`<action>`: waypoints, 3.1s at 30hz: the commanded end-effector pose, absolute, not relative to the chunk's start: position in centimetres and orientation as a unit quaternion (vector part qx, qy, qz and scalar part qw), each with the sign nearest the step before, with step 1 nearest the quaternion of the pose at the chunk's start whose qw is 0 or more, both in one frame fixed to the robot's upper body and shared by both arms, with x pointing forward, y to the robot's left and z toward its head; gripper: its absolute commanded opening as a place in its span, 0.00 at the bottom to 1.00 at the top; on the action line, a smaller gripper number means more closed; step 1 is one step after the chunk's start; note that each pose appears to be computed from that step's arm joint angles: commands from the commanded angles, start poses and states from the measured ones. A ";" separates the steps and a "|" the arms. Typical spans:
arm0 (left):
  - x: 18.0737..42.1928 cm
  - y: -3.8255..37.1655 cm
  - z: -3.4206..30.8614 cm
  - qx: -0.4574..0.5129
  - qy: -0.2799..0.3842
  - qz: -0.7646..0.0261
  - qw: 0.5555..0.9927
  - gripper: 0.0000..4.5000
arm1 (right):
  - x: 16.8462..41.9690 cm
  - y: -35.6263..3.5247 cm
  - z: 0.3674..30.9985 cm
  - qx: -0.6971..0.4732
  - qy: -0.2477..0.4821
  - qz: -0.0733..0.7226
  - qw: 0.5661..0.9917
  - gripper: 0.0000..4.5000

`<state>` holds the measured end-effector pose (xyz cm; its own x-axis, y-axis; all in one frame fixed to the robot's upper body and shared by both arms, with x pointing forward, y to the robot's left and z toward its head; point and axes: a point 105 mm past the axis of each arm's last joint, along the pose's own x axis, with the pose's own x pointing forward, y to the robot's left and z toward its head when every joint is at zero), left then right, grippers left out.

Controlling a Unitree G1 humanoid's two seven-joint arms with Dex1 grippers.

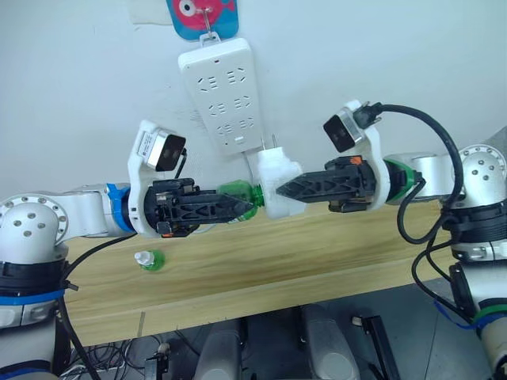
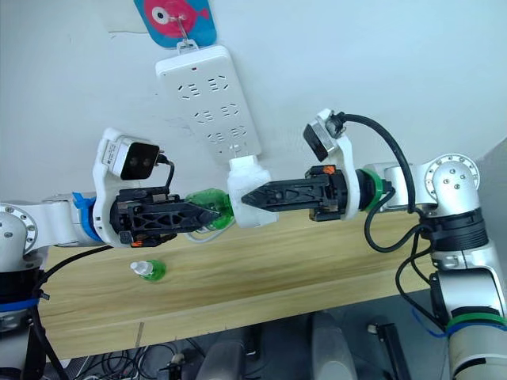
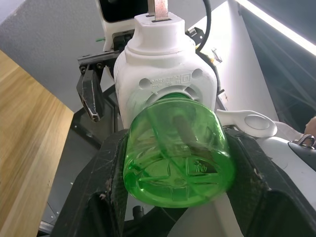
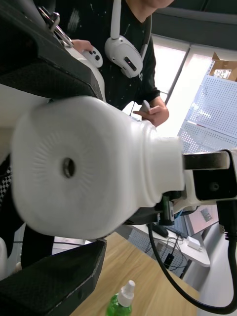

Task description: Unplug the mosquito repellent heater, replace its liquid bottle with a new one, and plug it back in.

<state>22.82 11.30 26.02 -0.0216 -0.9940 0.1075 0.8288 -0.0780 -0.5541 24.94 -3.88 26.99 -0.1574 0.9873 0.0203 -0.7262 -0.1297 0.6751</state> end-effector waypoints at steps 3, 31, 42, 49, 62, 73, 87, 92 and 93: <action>22.4 11.0 26.5 -0.233 0.161 -0.704 0.651 0.51 | 24.3 -3.8 28.5 0.232 0.238 0.728 0.599 0.99; 21.6 11.9 26.0 -0.220 0.176 -0.695 0.661 0.51 | 25.1 -5.7 27.9 0.215 0.242 0.683 0.655 0.66; 21.6 13.2 25.6 -0.216 0.179 -0.675 0.682 0.51 | 24.0 -7.8 27.6 0.195 0.276 0.690 0.640 0.66; 21.8 13.4 25.7 -0.215 0.174 -0.674 0.685 0.51 | 24.2 -8.4 27.2 0.196 0.285 0.677 0.650 0.66; 22.5 13.0 25.8 -0.218 0.099 -0.669 0.704 0.51 | 31.9 -15.9 17.5 0.005 0.387 0.376 0.842 0.66; 22.2 12.8 25.3 -0.215 0.046 -0.664 0.714 0.51 | 37.6 -21.7 11.8 -0.193 0.427 0.233 0.852 0.66; 21.8 12.8 25.2 -0.212 0.032 -0.662 0.718 0.51 | 39.8 -22.6 10.2 -0.239 0.445 0.209 0.837 0.66; 21.7 12.8 25.1 -0.212 0.033 -0.662 0.718 0.51 | 40.0 -22.7 10.0 -0.241 0.447 0.209 0.836 0.66; 21.7 12.8 25.1 -0.213 0.033 -0.662 0.718 0.51 | 40.0 -22.8 9.9 -0.240 0.448 0.208 0.836 0.66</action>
<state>22.37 12.72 24.12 0.1442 -0.9672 0.2093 0.9144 0.0494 -0.4017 39.52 -22.41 8.72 0.4830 0.1358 -0.8650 -0.5727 0.7962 -0.1948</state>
